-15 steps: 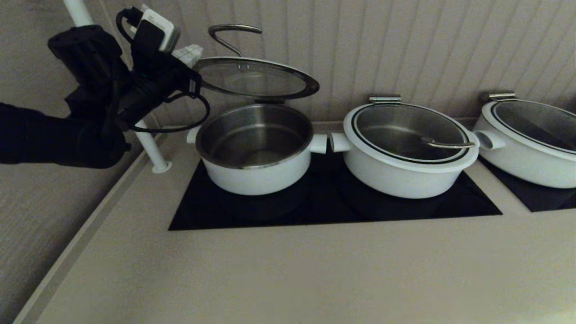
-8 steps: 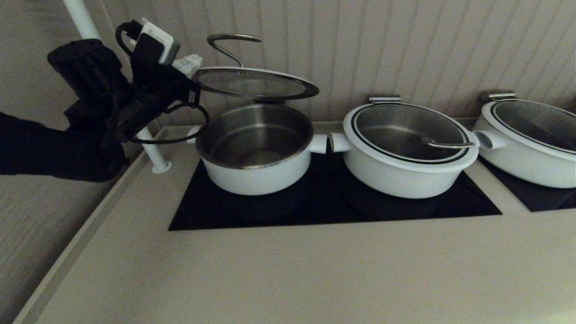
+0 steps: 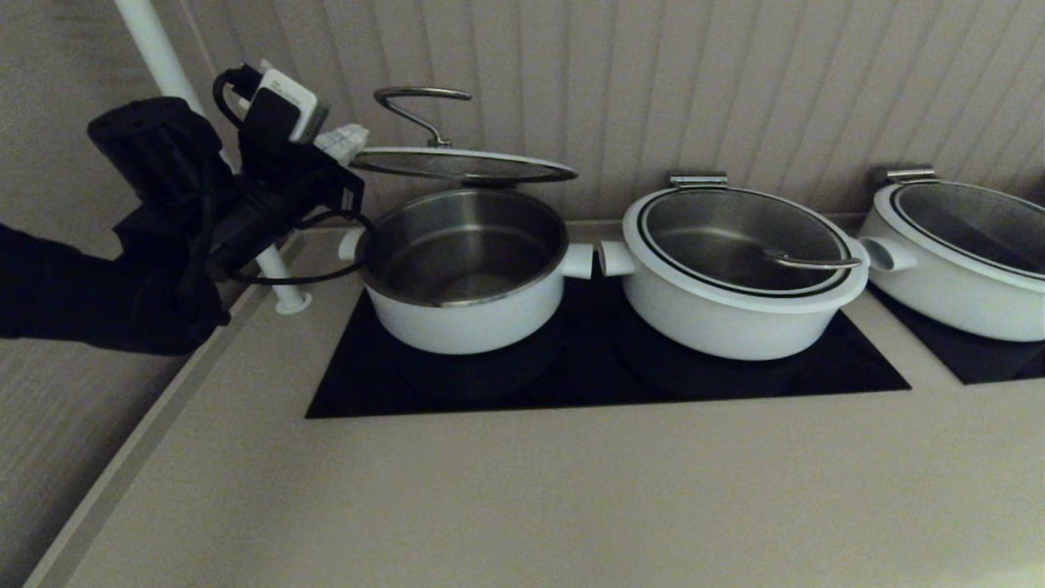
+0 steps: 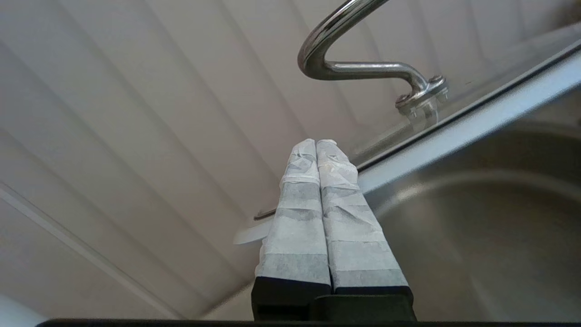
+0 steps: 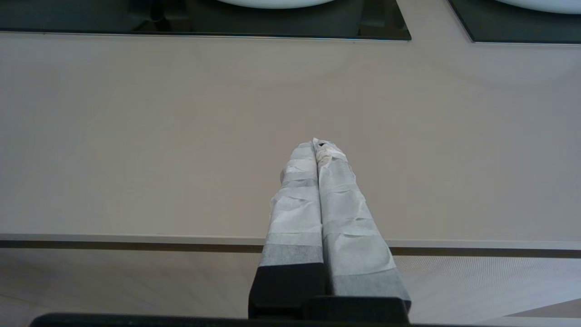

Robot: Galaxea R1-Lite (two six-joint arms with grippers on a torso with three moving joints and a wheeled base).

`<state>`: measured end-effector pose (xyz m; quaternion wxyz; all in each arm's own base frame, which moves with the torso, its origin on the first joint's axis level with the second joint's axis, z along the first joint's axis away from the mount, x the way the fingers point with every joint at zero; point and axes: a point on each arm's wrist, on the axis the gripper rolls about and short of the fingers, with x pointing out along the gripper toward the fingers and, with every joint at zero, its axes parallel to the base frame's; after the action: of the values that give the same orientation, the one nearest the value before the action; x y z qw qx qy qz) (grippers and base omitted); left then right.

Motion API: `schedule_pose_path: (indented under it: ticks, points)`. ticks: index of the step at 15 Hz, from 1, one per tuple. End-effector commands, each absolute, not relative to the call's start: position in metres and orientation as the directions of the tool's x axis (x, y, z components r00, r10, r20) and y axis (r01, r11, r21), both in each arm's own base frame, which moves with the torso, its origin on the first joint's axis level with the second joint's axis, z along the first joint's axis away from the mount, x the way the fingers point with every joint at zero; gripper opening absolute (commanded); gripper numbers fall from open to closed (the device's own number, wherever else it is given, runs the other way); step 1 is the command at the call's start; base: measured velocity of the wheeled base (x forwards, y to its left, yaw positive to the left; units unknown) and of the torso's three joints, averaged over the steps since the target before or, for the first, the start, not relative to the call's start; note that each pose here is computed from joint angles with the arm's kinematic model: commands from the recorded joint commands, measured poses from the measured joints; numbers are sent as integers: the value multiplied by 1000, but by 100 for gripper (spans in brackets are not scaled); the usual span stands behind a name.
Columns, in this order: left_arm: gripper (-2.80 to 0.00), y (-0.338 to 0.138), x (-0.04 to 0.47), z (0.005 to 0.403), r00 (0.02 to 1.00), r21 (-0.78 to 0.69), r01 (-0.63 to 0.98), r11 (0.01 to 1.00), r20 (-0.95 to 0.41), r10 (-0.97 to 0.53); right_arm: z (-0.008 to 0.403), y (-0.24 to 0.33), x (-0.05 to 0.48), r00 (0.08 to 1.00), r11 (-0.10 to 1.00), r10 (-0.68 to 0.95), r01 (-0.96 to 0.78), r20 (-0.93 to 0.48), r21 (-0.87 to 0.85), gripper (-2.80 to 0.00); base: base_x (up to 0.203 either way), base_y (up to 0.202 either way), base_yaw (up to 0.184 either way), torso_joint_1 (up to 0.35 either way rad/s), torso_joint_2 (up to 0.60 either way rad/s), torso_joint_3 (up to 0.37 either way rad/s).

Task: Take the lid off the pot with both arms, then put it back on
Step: Close the pot lid

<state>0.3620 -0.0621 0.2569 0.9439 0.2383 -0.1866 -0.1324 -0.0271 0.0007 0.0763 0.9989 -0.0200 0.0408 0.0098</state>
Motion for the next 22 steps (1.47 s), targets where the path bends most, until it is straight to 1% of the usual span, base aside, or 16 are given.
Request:
schedule_pose_path:
  ticks: [1,8,12,15,22]
  points:
    - [-280,-62,359,255,892,501,156,851,298,-340,76,1,-27,996,999,18,-22,-83,-39,-280,0,0,0,0,0,0]
    - [-280,-61,354,248,897,502,164,849,282,-340,76,1,-27,996,999,18,-22,-83,-39,-280,0,0,0,0,0,0]
    - [-280,-60,347,239,907,501,184,846,245,-342,76,1,-27,996,999,18,-22,-83,-39,-280,0,0,0,0,0,0]
    - [-280,-59,343,233,903,501,176,847,260,-341,76,1,-27,996,999,18,-22,-83,-41,-280,0,0,0,0,0,0]
    - [-280,-58,331,216,912,501,197,843,221,-344,76,1,-27,996,999,18,-22,-82,-41,-280,0,0,0,0,0,0]
